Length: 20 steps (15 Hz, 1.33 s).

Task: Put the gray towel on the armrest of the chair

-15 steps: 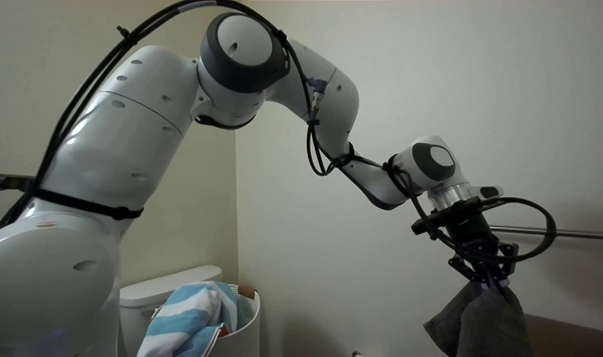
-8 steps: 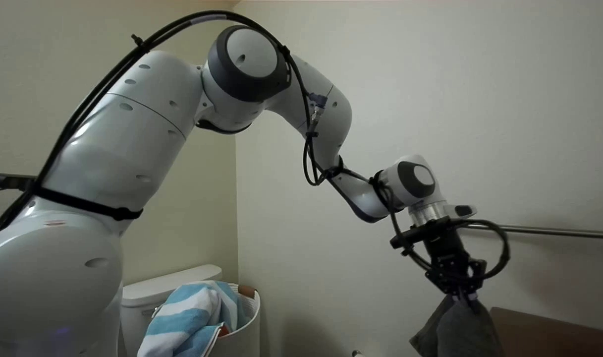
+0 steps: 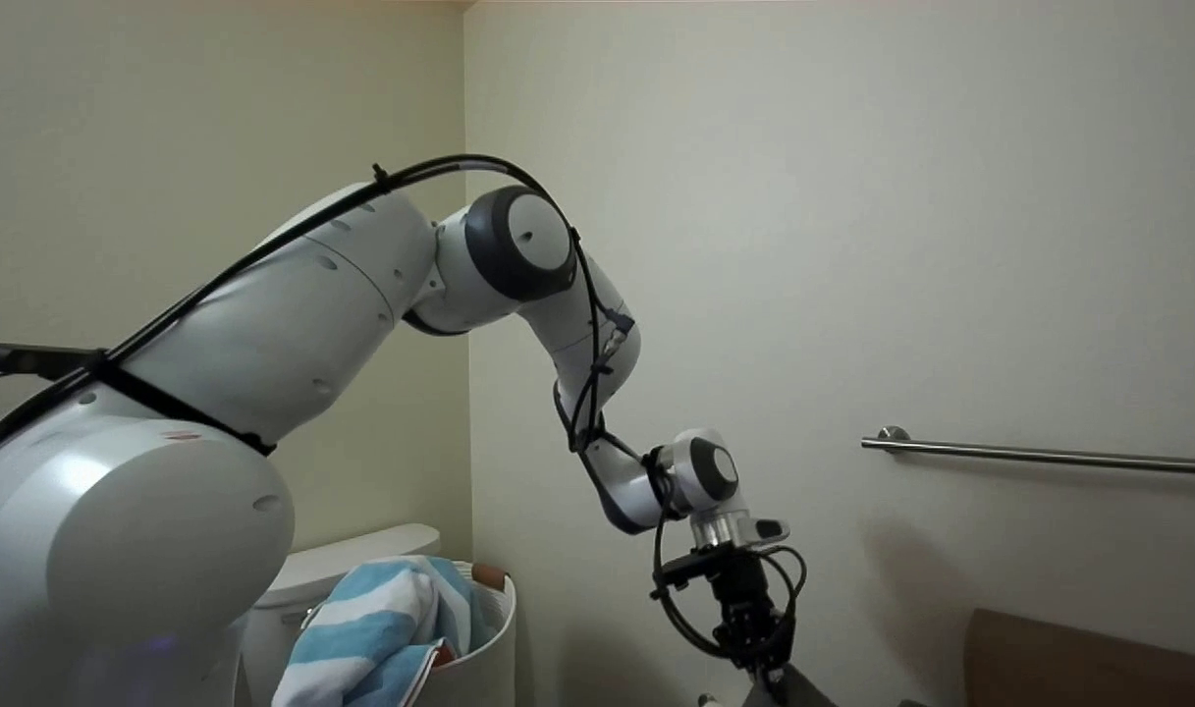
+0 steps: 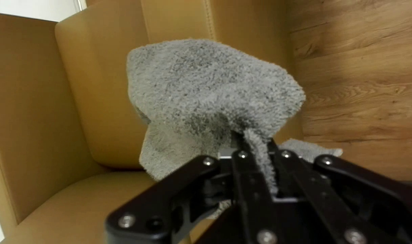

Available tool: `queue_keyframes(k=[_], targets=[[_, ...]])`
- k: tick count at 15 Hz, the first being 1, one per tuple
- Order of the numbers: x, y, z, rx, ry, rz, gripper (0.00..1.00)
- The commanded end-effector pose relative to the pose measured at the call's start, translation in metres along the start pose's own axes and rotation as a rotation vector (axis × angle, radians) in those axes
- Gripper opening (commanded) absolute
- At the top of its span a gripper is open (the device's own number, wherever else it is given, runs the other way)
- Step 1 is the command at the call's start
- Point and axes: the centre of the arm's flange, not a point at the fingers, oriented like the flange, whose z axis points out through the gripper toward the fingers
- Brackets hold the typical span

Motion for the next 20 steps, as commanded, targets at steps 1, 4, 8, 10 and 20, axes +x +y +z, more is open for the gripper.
queue_keyframes(k=[1,4,8,10,20], targets=[[-0.001,-0.026,0.016,-0.024,-0.005,-0.01,0.07],[-0.003,-0.032,0.021,0.02,-0.04,-0.092,0.07],[-0.002,-0.043,0.028,0.132,-0.109,-0.26,0.36],[-0.006,-0.017,0.02,0.176,-0.148,-0.323,0.42],[0.002,0.024,0.014,0.182,-0.241,-0.36,1.0]])
